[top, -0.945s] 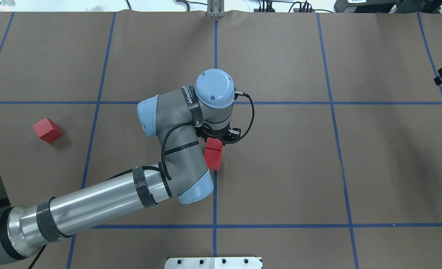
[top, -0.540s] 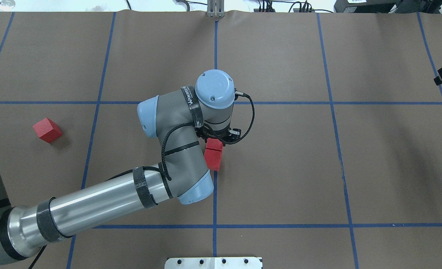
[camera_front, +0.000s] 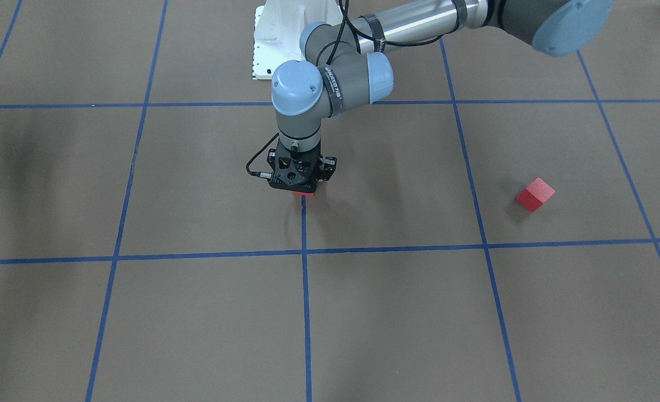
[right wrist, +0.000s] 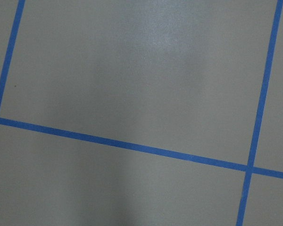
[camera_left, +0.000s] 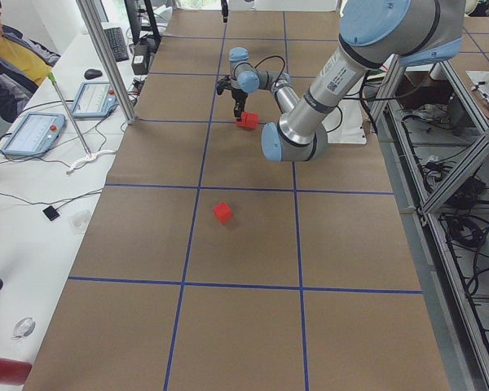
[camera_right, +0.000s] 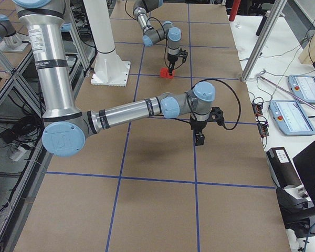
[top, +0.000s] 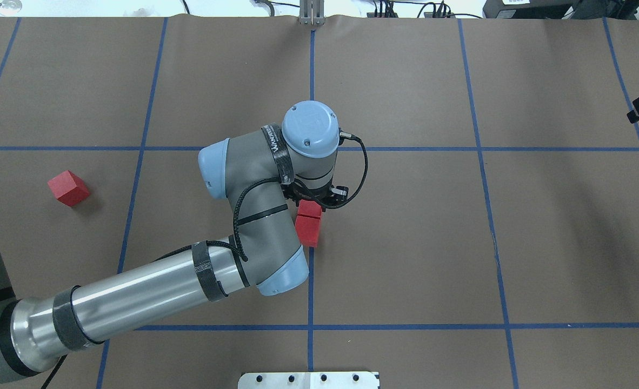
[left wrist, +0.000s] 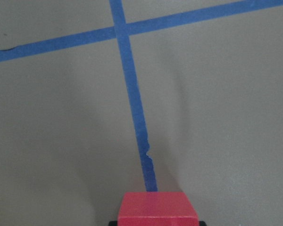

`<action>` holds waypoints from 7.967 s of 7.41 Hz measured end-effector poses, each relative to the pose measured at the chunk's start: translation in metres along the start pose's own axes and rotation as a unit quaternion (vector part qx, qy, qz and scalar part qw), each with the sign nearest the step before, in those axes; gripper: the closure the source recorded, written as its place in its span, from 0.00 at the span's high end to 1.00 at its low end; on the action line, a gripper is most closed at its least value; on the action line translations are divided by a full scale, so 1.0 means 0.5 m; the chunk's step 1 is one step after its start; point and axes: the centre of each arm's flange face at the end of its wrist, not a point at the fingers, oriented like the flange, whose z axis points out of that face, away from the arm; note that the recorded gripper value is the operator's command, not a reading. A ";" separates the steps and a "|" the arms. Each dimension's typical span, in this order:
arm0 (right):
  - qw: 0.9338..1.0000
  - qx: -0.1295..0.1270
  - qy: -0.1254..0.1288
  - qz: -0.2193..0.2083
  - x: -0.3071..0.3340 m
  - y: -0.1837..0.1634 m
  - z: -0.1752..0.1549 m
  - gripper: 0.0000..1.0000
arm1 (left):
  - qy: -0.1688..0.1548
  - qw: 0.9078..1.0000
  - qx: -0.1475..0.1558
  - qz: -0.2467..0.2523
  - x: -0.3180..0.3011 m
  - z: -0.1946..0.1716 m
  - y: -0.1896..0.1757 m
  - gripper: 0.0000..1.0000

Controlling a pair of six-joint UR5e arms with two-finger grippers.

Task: Form red blocks into L shape at center
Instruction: 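Lower the red cube against the center cube's far side and adjust, then open the left gripper and withdraw it from the cube pair, then move the left gripper to the far red cube and grasp it, then carry the red cube with the left gripper toward the cube pair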

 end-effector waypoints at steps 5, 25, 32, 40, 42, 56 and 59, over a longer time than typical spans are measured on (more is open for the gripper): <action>1.000 0.001 0.000 -0.001 -0.001 -0.001 -0.001 0.99 | -0.001 1.000 0.000 0.001 0.000 0.001 0.001 0.50; 1.000 -0.001 0.000 0.003 0.002 0.001 0.002 0.99 | -0.024 0.985 0.009 0.169 -0.744 -0.130 0.020 1.00; 1.000 0.001 0.000 0.003 0.000 0.002 -0.001 0.99 | -0.017 0.940 0.037 0.339 -1.089 -0.065 0.127 1.00; 1.000 0.000 0.000 0.001 0.001 0.002 0.000 0.99 | -0.006 0.951 0.014 0.310 -1.064 0.008 0.148 0.64; 1.000 0.000 0.000 0.001 0.000 0.002 -0.001 0.99 | -0.003 0.950 0.011 0.311 -1.061 0.012 0.150 0.00; 0.998 -0.009 0.016 0.057 0.237 0.176 -0.012 0.99 | 0.098 0.823 0.123 0.547 -0.533 -0.140 0.022 0.00; 0.992 -0.014 0.020 0.124 0.377 0.343 -0.015 0.99 | 0.067 0.790 0.130 0.595 -0.474 -0.122 0.007 0.00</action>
